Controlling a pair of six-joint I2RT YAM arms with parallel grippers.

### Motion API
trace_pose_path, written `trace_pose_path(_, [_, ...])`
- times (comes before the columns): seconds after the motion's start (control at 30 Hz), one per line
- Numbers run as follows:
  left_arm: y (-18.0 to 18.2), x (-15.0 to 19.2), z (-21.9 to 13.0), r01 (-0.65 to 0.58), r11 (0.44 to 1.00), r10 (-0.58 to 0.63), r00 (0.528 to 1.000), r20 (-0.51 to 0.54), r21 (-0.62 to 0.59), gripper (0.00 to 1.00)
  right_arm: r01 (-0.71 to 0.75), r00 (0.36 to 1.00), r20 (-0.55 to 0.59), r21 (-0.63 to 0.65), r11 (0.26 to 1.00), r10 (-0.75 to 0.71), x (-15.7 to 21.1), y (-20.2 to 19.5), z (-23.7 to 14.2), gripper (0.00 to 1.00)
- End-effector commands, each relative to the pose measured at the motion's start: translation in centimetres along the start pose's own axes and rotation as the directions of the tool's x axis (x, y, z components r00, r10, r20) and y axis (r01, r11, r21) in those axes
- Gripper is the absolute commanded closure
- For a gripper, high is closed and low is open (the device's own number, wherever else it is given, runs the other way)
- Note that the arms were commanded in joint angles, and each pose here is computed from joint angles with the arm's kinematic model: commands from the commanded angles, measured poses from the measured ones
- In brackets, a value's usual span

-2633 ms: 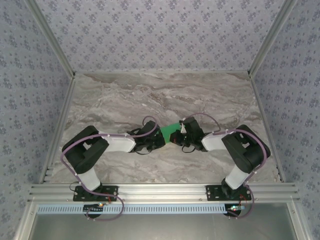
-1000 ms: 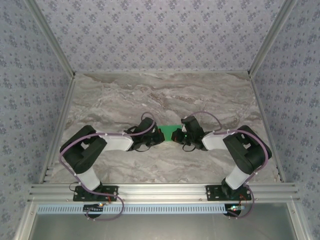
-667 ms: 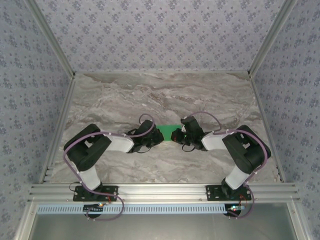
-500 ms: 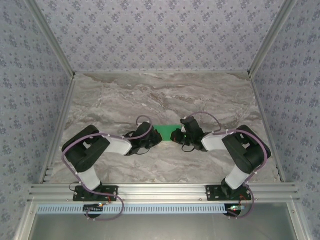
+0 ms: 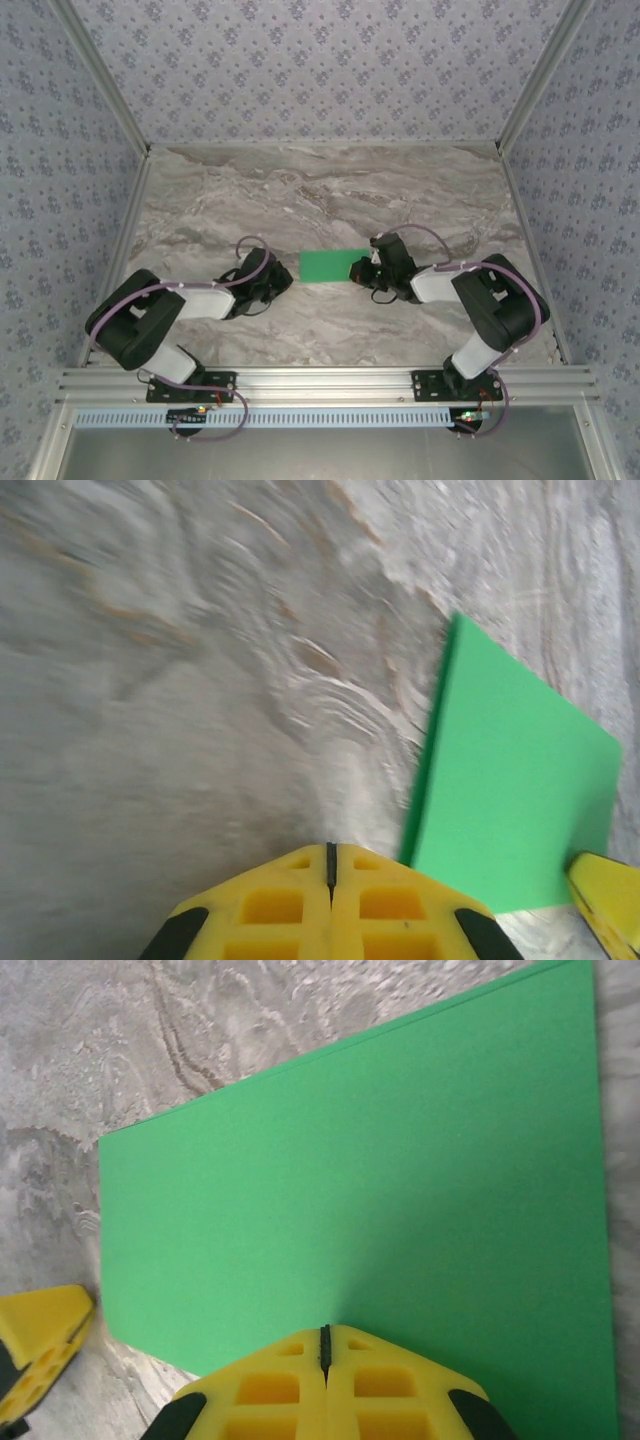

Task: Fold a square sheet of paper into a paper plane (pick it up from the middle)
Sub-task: First fold in half a square sheet of paper at the center of the table, then rotate the square sheet of paper at the center of the table.

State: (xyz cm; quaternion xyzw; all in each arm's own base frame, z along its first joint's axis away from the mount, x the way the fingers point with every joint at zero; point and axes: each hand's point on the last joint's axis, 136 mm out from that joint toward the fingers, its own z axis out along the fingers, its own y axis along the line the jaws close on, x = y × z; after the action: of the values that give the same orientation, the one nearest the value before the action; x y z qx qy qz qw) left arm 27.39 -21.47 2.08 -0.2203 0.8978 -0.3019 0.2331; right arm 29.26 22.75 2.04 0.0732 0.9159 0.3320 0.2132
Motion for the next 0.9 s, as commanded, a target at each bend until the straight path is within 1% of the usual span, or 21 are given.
trace_pose_path(0.0, [3.2, -1.0, -1.5, -0.064, 0.987, 0.064, 0.998, -0.008, -0.150, 1.00, 0.029, 0.997, -0.072, 0.171, 0.985, -0.017, 1.5, -3.4, -0.6, 1.00])
trace_pose_path(0.07, [2.1, -2.2, -2.6, -0.099, 0.983, 0.099, 0.995, -0.004, -0.153, 1.00, 0.073, 0.996, -0.068, 0.161, 0.984, -0.063, 0.7, -1.8, -0.7, 1.00])
trace_pose_path(0.1, [1.6, -2.9, -3.2, -0.120, 0.980, 0.121, 0.993, 0.000, -0.157, 0.97, 0.106, 0.993, -0.065, 0.157, 0.982, -0.097, 0.4, -0.7, -0.7, 1.00])
trace_pose_path(0.13, [1.3, -3.4, -3.8, -0.133, 0.978, 0.136, 0.991, 0.002, -0.163, 0.90, 0.131, 0.990, -0.068, 0.159, 0.979, -0.121, 0.2, 0.1, -0.6, 1.00])
trace_pose_path(0.17, [1.0, -4.1, -4.5, -0.145, 0.974, 0.149, 0.989, 0.010, -0.173, 0.81, 0.162, 0.986, -0.068, 0.160, 0.974, -0.153, -0.1, 1.3, -0.5, 1.00])
trace_pose_path(0.2, [0.9, -4.8, -5.2, -0.153, 0.970, 0.159, 0.987, 0.018, -0.190, 0.67, 0.188, 0.981, -0.069, 0.164, 0.968, -0.179, -0.3, 2.3, -0.2, 1.00])
trace_pose_path(0.23, [0.8, -5.4, -5.8, -0.155, 0.966, 0.164, 0.986, 0.026, -0.206, 0.58, 0.210, 0.977, -0.077, 0.172, 0.962, -0.199, -0.1, 3.0, 0.1, 1.00])
trace_pose_path(0.27, [1.0, -5.9, -6.4, -0.157, 0.961, 0.168, 0.985, 0.030, -0.229, 0.48, 0.231, 0.972, -0.078, 0.175, 0.957, -0.221, -0.3, 4.1, 0.6, 0.97])
trace_pose_path(0.33, [1.3, -6.8, -7.5, -0.152, 0.954, 0.167, 0.985, 0.039, -0.259, 0.33, 0.255, 0.966, -0.095, 0.199, 0.946, -0.241, -0.3, 5.2, 1.9, 0.90])
trace_pose_path(0.43, [1.9, -7.7, -8.6, -0.140, 0.949, 0.160, 0.986, 0.047, -0.281, 0.18, 0.267, 0.962, -0.114, 0.213, 0.940, -0.248, -0.1, 6.6, 4.0, 0.80])
trace_pose_path(0.5, [2.4, -8.0, -9.1, -0.132, 0.945, 0.153, 0.987, 0.046, -0.301, 0.12, 0.274, 0.959, -0.131, 0.227, 0.935, -0.250, 0.1, 7.2, 5.2, 0.75])
trace_pose_path(0.6, [3.1, -8.1, -9.3, -0.131, 0.939, 0.151, 0.988, 0.039, -0.319, 0.06, 0.290, 0.953, -0.157, 0.240, 0.927, -0.258, 0.3, 7.9, 6.8, 0.71])
trace_pose_path(0.63, [3.4, -8.0, -9.3, -0.131, 0.936, 0.150, 0.988, 0.032, -0.328, 0.05, 0.297, 0.951, -0.160, 0.237, 0.925, -0.264, 0.2, 8.5, 7.2, 0.70])
trace_pose_path(0.73, [4.0, -7.7, -9.3, -0.136, 0.929, 0.150, 0.989, 0.012, -0.343, 0.01, 0.311, 0.943, -0.198, 0.238, 0.920, -0.268, 1.1, 8.7, 8.0, 0.70])
trace_pose_path(0.87, [4.3, -7.5, -9.2, -0.141, 0.928, 0.150, 0.989, 0.000, -0.345, 0.01, 0.375, 0.905, -0.295, 0.217, 0.901, -0.306, 4.0, 8.0, 7.8, 0.73])
